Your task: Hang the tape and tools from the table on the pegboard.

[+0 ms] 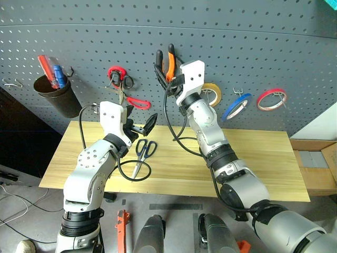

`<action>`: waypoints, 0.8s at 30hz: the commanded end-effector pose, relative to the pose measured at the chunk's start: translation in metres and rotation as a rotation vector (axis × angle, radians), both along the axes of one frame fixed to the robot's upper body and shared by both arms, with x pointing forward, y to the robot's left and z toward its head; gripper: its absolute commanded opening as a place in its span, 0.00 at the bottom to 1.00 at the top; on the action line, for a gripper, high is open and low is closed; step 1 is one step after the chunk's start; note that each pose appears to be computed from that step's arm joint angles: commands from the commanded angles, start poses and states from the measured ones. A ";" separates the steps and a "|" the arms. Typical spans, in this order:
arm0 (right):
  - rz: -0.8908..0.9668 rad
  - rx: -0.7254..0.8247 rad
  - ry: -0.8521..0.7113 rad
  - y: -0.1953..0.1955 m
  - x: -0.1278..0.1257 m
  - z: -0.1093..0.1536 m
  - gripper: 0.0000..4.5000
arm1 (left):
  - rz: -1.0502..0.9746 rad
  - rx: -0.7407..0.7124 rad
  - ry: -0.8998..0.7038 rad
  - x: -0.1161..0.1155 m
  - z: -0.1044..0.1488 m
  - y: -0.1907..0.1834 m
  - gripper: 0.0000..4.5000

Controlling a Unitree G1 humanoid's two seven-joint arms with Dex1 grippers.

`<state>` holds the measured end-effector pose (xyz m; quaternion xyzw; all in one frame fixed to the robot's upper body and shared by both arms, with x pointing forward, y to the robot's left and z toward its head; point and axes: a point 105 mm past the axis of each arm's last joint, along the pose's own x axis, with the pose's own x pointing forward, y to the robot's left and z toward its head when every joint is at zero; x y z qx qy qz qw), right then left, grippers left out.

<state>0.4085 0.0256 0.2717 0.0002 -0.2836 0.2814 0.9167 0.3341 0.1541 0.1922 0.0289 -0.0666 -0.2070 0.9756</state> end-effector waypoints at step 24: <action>0.551 -0.570 0.066 -0.051 -0.131 -0.108 0.99 | 0.317 0.192 0.323 -0.001 -0.119 0.046 1.00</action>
